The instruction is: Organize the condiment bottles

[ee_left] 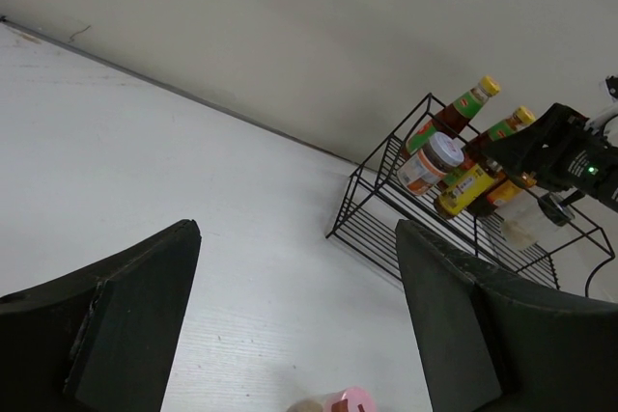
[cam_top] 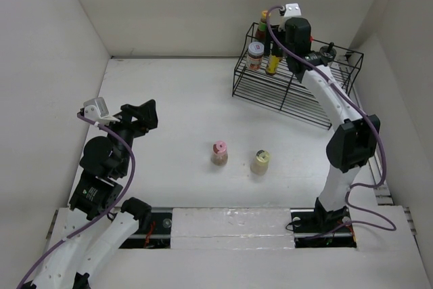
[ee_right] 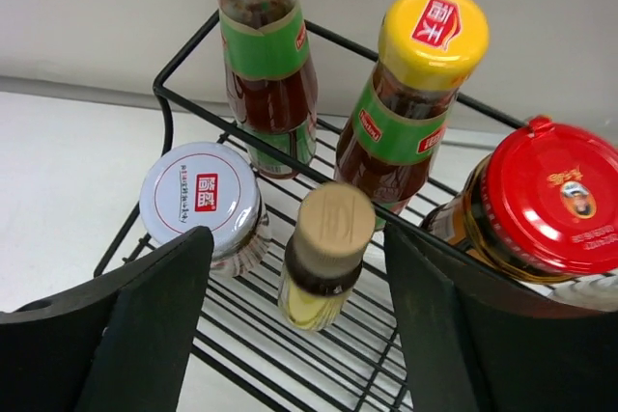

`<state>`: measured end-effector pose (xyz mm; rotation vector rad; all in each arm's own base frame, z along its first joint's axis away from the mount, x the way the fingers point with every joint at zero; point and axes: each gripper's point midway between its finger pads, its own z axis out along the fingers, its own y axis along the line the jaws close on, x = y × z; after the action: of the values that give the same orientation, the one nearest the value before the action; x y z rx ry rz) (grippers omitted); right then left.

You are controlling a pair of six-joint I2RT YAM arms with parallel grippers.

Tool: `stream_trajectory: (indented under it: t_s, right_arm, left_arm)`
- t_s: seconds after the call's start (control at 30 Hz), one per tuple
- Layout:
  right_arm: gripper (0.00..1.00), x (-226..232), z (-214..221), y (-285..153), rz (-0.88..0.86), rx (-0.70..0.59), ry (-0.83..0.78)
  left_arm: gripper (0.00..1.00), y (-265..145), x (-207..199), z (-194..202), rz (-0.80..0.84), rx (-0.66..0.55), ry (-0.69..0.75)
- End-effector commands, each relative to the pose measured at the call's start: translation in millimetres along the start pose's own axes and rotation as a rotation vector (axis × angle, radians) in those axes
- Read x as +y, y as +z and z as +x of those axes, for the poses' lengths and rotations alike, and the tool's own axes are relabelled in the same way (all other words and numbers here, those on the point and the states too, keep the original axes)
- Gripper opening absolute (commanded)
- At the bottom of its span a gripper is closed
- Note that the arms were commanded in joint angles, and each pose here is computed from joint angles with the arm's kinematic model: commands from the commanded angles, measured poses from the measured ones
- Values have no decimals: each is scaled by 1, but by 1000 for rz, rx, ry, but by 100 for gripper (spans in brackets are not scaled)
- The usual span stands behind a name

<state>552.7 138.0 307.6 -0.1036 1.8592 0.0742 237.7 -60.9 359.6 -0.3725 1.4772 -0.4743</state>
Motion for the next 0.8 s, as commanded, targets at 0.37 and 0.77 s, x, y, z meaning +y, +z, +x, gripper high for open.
stream_trajectory:
  t_s: [0.37, 0.77]
  right_arm:
    - [58, 99, -24, -133, -310, -234, -80]
    - [63, 177, 98, -196, -650, -49, -251]
  left_arm:
    - [81, 0, -4, -9, 18, -41, -7]
    - [81, 0, -5, -8, 26, -36, -6]
